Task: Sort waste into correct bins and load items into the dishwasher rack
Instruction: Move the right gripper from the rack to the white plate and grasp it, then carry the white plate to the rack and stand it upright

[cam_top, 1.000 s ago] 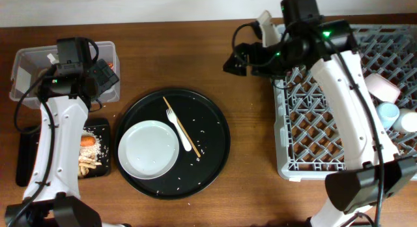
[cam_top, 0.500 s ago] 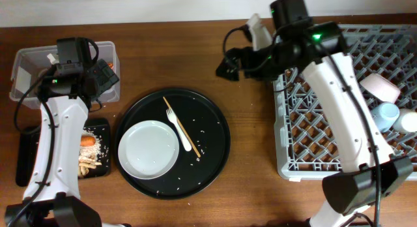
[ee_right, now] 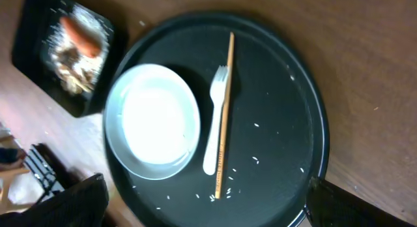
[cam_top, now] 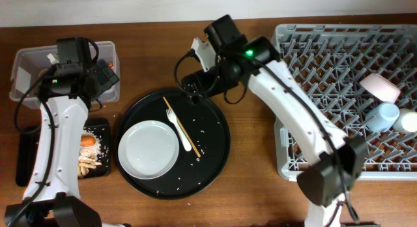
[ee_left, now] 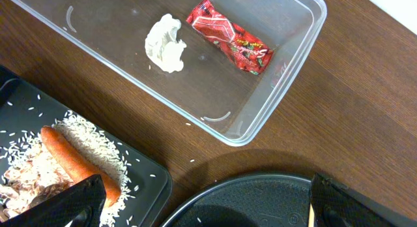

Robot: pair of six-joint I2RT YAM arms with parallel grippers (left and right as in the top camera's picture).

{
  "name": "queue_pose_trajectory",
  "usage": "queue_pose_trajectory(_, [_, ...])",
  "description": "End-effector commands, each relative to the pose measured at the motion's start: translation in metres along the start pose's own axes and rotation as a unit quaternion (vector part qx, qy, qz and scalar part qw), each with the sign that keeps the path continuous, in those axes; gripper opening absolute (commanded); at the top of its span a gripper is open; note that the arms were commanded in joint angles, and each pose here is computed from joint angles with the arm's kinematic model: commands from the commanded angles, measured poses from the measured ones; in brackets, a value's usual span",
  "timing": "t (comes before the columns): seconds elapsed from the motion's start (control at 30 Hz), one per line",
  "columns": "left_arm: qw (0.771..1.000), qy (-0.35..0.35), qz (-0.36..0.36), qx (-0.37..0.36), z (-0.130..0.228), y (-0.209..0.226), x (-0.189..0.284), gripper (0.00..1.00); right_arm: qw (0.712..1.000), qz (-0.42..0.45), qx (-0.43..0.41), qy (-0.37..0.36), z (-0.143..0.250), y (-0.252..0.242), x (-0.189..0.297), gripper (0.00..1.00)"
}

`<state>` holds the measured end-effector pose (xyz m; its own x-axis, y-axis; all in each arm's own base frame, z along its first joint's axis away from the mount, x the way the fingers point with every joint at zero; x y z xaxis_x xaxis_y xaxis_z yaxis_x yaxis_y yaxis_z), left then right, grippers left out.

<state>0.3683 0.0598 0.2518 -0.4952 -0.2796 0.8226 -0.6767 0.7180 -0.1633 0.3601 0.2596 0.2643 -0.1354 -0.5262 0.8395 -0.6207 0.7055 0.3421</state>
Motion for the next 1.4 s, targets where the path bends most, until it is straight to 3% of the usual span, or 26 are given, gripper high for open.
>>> queue_pose_trajectory(0.0, [1.000,0.003,0.002,0.004,0.000,0.000,-0.001,0.99,0.999,0.006,-0.012,0.035,0.005,-0.012,-0.028,0.99])
queue_pose_trajectory(0.17, [1.000,0.003,0.002,0.004,0.000,0.000,-0.001,0.99,0.995,-0.028,-0.034,0.086,0.016,-0.019,-0.075,0.99])
queue_pose_trajectory(0.37, [1.000,0.003,0.002,0.004,0.000,0.000,-0.001,0.99,0.991,-0.049,0.002,0.128,0.028,0.016,-0.123,0.69])
queue_pose_trajectory(0.57, [1.000,0.003,0.002,0.004,0.000,0.000,-0.001,0.99,0.986,-0.022,0.041,0.163,0.045,0.056,-0.150,0.66])
queue_pose_trajectory(0.67, [1.000,0.003,0.002,0.004,0.000,0.000,-0.001,0.99,0.983,0.068,0.001,0.168,0.052,0.056,-0.158,0.65])
queue_pose_trajectory(1.1, [1.000,0.003,0.002,0.004,0.000,0.000,-0.001,0.99,0.977,0.049,-0.032,0.207,0.093,0.067,-0.193,0.59])
queue_pose_trajectory(1.2, [1.000,0.003,0.002,0.004,0.000,0.000,-0.001,0.99,0.974,0.058,-0.063,0.209,0.099,0.070,-0.197,0.51])
queue_pose_trajectory(1.37, [1.000,0.003,0.002,0.004,0.000,0.000,-0.001,0.99,0.970,0.067,-0.093,0.212,0.110,0.064,-0.207,0.47])
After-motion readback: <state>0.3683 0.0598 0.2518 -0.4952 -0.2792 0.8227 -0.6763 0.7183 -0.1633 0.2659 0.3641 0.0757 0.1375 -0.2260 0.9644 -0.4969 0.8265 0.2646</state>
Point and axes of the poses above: each gripper's point midway between its finger pads, its own x axis back along the fingers, its own y axis along the line the jaws close on, z = x × y, the point moved 7 cm from there along x, back along the fingers, and after that the axes turned 7 degrees about x, right-handed, at the moved point
